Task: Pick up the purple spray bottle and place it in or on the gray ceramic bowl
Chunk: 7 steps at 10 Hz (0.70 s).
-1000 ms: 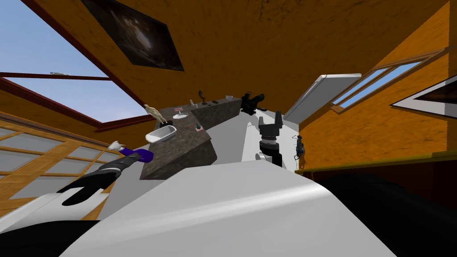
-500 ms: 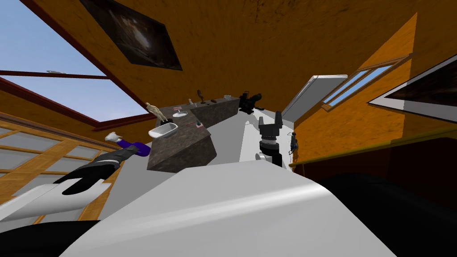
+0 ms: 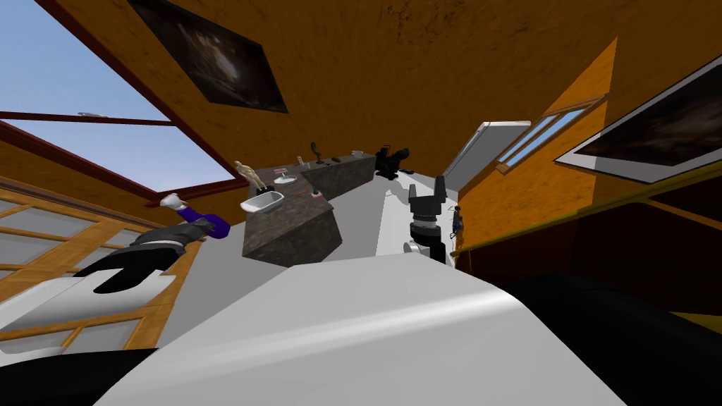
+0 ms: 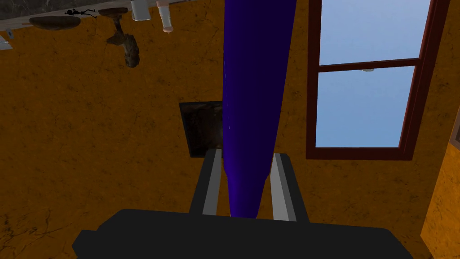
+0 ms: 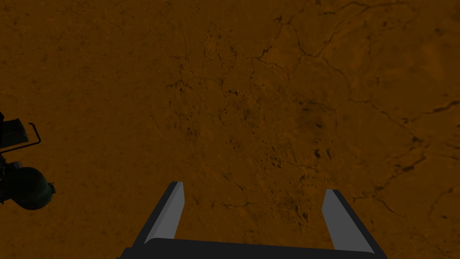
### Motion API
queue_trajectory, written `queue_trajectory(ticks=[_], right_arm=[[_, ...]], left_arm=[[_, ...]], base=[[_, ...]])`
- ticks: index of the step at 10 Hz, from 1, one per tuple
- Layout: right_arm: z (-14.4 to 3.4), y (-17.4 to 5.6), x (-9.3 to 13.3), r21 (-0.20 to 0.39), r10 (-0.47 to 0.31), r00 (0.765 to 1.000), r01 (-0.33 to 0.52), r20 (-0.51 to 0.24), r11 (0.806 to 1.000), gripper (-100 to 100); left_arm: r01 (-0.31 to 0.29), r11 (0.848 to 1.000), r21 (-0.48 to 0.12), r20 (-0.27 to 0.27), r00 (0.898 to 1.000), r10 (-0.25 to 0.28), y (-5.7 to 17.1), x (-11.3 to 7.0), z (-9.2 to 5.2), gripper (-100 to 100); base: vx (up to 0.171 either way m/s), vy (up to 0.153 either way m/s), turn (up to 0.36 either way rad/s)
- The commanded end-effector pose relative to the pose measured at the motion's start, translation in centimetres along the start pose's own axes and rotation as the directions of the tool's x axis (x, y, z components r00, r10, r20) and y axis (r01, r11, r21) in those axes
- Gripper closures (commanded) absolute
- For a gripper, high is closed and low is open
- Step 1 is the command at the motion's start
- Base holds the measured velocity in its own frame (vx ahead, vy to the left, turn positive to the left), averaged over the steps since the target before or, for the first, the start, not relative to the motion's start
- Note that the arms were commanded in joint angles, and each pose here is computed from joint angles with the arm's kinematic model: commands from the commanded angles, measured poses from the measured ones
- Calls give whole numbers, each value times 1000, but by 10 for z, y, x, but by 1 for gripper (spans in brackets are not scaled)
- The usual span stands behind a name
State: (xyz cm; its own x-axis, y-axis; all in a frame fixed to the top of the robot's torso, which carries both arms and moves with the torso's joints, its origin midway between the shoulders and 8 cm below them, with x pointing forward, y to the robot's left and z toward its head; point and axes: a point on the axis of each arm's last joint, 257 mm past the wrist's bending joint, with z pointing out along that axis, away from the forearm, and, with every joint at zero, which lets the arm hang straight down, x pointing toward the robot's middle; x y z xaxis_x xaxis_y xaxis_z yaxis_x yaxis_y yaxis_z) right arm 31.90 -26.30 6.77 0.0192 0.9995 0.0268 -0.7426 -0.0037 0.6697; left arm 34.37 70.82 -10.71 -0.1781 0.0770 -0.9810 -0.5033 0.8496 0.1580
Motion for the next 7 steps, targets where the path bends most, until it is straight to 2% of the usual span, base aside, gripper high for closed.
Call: queue_trajectory(ticks=[1,3,4,7], right_arm=[[0,0,0,0,0,1000,0,0,1000,0],[0,0,0,0,0,1000,0,0,1000,0],[0,0,0,0,0,1000,0,0,1000,0],[0,0,0,0,0,1000,0,0,1000,0]], left_arm=[[-22,1000,-3,29,999,22,-2,-15,4,100],[-43,999,-30,76,996,46,5,-46,12,100],[-19,998,-55,64,998,22,17,-45,13,100],[25,996,-91,38,999,-22,35,-36,12,100]], base=[[-99,19,-54],[-76,40,-121],[75,58,-226],[195,39,-86]])
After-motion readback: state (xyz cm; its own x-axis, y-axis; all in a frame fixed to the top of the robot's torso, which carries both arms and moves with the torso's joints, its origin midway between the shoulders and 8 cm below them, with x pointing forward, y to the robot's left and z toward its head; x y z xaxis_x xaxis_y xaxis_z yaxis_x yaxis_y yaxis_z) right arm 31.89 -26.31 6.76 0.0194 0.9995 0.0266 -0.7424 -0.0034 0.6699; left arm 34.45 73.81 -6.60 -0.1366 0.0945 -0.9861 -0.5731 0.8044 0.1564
